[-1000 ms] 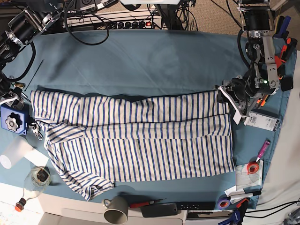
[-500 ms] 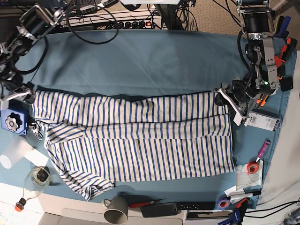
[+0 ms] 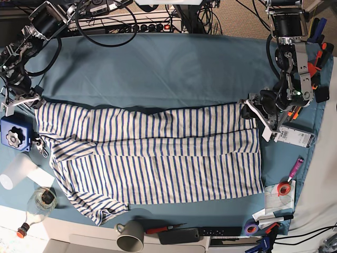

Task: Fold the T-shirt properly
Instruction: 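Regrasp the folded shirt's corners with both grippers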

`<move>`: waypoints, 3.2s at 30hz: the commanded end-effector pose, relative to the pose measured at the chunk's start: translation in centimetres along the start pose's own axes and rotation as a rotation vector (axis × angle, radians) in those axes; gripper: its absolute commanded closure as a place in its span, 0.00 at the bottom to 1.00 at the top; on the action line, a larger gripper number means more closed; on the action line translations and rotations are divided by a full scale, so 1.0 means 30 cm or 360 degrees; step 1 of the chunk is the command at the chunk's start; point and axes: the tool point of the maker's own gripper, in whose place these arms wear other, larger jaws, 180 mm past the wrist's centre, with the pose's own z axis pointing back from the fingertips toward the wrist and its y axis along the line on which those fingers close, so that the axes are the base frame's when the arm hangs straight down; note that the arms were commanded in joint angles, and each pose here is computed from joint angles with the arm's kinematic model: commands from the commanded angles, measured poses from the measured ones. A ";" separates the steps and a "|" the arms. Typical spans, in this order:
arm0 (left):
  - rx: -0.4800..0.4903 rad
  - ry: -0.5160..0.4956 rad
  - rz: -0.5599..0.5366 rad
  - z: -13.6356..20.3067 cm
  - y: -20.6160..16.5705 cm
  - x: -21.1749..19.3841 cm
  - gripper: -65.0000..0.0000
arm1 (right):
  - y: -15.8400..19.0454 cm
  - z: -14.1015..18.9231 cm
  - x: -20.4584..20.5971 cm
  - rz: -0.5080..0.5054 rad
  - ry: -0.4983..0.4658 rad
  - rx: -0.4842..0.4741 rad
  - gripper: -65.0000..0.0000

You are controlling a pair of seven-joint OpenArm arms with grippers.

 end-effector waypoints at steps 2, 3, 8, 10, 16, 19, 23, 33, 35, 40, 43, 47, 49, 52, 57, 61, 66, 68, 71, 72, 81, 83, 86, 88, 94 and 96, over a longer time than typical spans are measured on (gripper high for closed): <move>0.0007 0.0059 -0.0011 0.000 0.001 -0.020 0.66 | 0.005 0.006 0.038 0.0049 -0.0045 -0.0012 0.66; 0.0006 0.0058 -0.0011 -0.001 0.000 -0.020 0.66 | 0.004 0.006 0.034 0.0051 -0.0037 -0.0017 0.66; 0.0003 0.0058 -0.0019 0.000 0.000 -0.020 0.66 | -0.035 0.031 0.084 0.0093 -0.0074 -0.0062 0.66; -0.0003 0.0058 -0.0032 0.000 -0.003 -0.020 0.66 | -0.062 0.048 0.118 0.0126 -0.0098 -0.0098 0.66; -0.0003 0.0058 -0.0031 0.000 -0.003 -0.020 0.66 | -0.106 0.050 0.141 0.0110 -0.0149 -0.0180 0.66; -0.0003 0.0060 -0.0032 0.000 -0.003 -0.021 0.66 | -0.133 0.019 0.113 0.0082 -0.0145 -0.0215 0.66; -0.0004 0.0058 -0.0032 -0.001 -0.003 -0.020 0.66 | -0.134 -0.046 0.037 -0.0030 -0.0076 -0.0135 0.66; -0.0004 0.0058 -0.0032 -0.001 -0.003 -0.020 0.66 | -0.042 -0.077 -0.042 -0.0094 0.0043 0.0155 0.66; -0.0004 0.0058 -0.0031 -0.001 -0.003 -0.020 0.66 | -0.036 -0.064 -0.030 -0.0068 0.0048 0.0153 0.66; -0.0004 0.0058 -0.0031 -0.001 -0.003 -0.019 0.66 | -0.010 -0.031 0.028 -0.0029 -0.0013 0.0175 0.66; -0.0004 0.0056 -0.0031 -0.001 -0.003 -0.019 0.66 | 0.008 -0.031 0.014 -0.0065 0.0018 0.0219 0.66; -0.0004 0.0054 -0.0031 -0.001 -0.004 -0.018 0.66 | 0.007 -0.033 0.024 -0.0066 -0.0027 0.0213 0.66; -0.0004 0.0053 -0.0031 -0.001 -0.003 -0.018 0.66 | 0.013 -0.038 0.038 -0.0075 -0.0084 0.0213 0.66; -0.0006 0.0053 -0.0030 -0.001 -0.005 -0.018 0.66 | 0.019 -0.059 0.008 -0.0064 -0.0088 0.0170 0.66; -0.0011 0.0051 -0.0027 -0.001 -0.006 -0.017 0.66 | 0.075 -0.090 -0.063 -0.0085 -0.0040 0.0207 0.66; -0.0010 0.0051 -0.0028 -0.001 -0.006 -0.017 0.66 | 0.086 -0.101 -0.060 -0.0043 -0.0040 0.0191 0.67; -0.0026 0.0044 -0.0020 -0.001 -0.012 -0.014 0.66 | 0.086 -0.124 -0.083 0.0074 0.0030 0.0097 1.00; -0.0024 0.0047 -0.0020 -0.001 -0.011 -0.015 0.74 | 0.088 -0.129 -0.089 0.0098 0.0055 0.0078 1.00; -0.0023 0.0051 -0.0021 -0.001 -0.011 -0.017 1.00 | 0.080 -0.126 -0.086 0.0118 0.0071 0.0064 1.00; -0.0023 0.0051 -0.0021 -0.001 -0.011 -0.017 1.00 | 0.072 -0.123 -0.084 0.0126 0.0080 0.0056 1.00; -0.0019 0.0059 -0.0072 0.000 -0.009 -0.019 1.00 | -0.039 -0.074 0.017 0.0221 0.0049 -0.0059 1.00; -0.0038 0.0056 -0.0098 0.000 -0.016 -0.016 1.00 | -0.052 -0.066 0.029 0.0230 0.0052 -0.0071 1.00; -0.0062 0.0056 -0.0093 0.003 -0.026 -0.003 1.00 | -0.057 -0.056 0.047 0.0213 0.0046 -0.0052 1.00; -0.0063 0.0060 -0.0099 0.005 -0.027 0.008 1.00 | -0.046 -0.050 0.068 0.0185 0.0013 -0.0008 1.00; -0.0020 0.0074 -0.0141 0.029 0.005 0.029 1.00 | -0.041 -0.026 0.119 0.0165 -0.0037 0.0044 1.00; 0.0004 0.0082 -0.0157 0.040 0.026 0.030 1.00 | -0.044 -0.019 0.116 0.0176 -0.0012 0.0037 1.00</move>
